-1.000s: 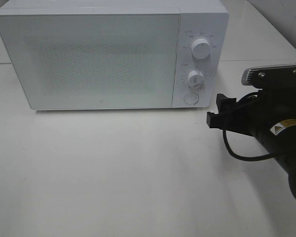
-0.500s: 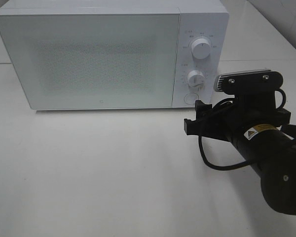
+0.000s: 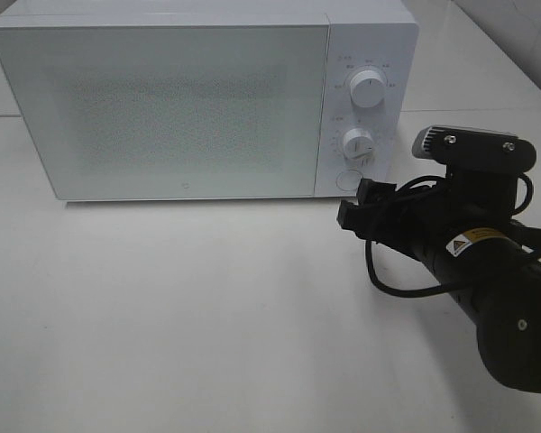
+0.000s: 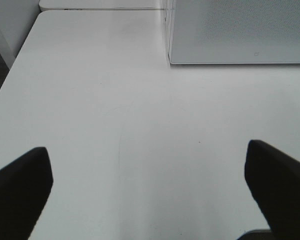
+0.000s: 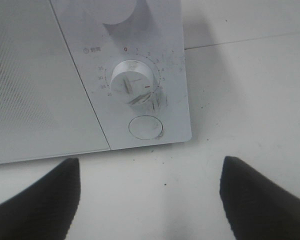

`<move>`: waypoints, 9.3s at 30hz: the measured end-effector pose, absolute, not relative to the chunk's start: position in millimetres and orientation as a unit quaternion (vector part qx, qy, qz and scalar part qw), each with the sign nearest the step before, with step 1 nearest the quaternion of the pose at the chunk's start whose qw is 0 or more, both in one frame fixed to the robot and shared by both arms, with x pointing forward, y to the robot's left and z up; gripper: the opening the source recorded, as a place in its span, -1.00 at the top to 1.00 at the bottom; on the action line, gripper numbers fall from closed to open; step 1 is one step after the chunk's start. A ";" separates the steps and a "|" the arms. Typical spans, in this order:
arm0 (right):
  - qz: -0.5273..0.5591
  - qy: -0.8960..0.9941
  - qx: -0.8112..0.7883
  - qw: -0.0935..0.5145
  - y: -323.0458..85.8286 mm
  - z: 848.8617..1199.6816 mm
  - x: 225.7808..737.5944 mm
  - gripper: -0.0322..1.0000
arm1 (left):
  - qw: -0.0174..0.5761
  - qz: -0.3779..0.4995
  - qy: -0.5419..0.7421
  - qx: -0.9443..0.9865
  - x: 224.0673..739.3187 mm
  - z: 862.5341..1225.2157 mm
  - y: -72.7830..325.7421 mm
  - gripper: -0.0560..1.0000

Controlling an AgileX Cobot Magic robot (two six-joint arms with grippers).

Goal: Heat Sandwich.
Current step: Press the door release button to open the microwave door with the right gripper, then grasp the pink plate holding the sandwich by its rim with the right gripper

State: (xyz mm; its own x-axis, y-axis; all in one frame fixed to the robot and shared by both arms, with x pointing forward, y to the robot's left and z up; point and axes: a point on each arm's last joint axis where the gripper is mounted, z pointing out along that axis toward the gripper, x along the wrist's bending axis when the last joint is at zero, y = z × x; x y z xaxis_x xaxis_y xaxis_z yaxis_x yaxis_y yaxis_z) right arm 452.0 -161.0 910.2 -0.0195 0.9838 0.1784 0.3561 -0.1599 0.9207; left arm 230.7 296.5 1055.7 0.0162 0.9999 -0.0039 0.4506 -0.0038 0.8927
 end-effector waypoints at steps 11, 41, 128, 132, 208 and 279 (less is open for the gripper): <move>0.548 0.298 0.765 0.160 -161.0 910.1 452.0 -0.51 | 0.375 0.366 0.598 0.606 230.7 1055.7 296.5 -0.98; 0.527 0.034 0.848 -0.041 -158.8 901.7 448.1 0.92 | 0.375 0.366 0.598 0.606 230.7 1055.7 296.5 -0.98; 0.539 0.005 0.842 -0.027 -142.9 847.2 574.4 0.92 | 0.375 0.366 0.598 0.606 230.7 1055.7 296.5 -0.98; 0.540 -0.003 0.841 -0.026 -139.8 846.1 578.3 0.92 | 0.375 0.366 0.598 0.606 230.7 1055.7 296.5 -0.98; 0.445 0.099 0.890 -0.016 -147.6 876.5 534.8 0.92 | 0.375 0.366 0.598 0.606 230.7 1055.7 296.5 -0.98; 0.038 0.993 -0.054 0.098 -150.0 962.6 480.1 -0.25 | 0.375 0.366 0.598 0.606 230.7 1055.7 296.5 -0.98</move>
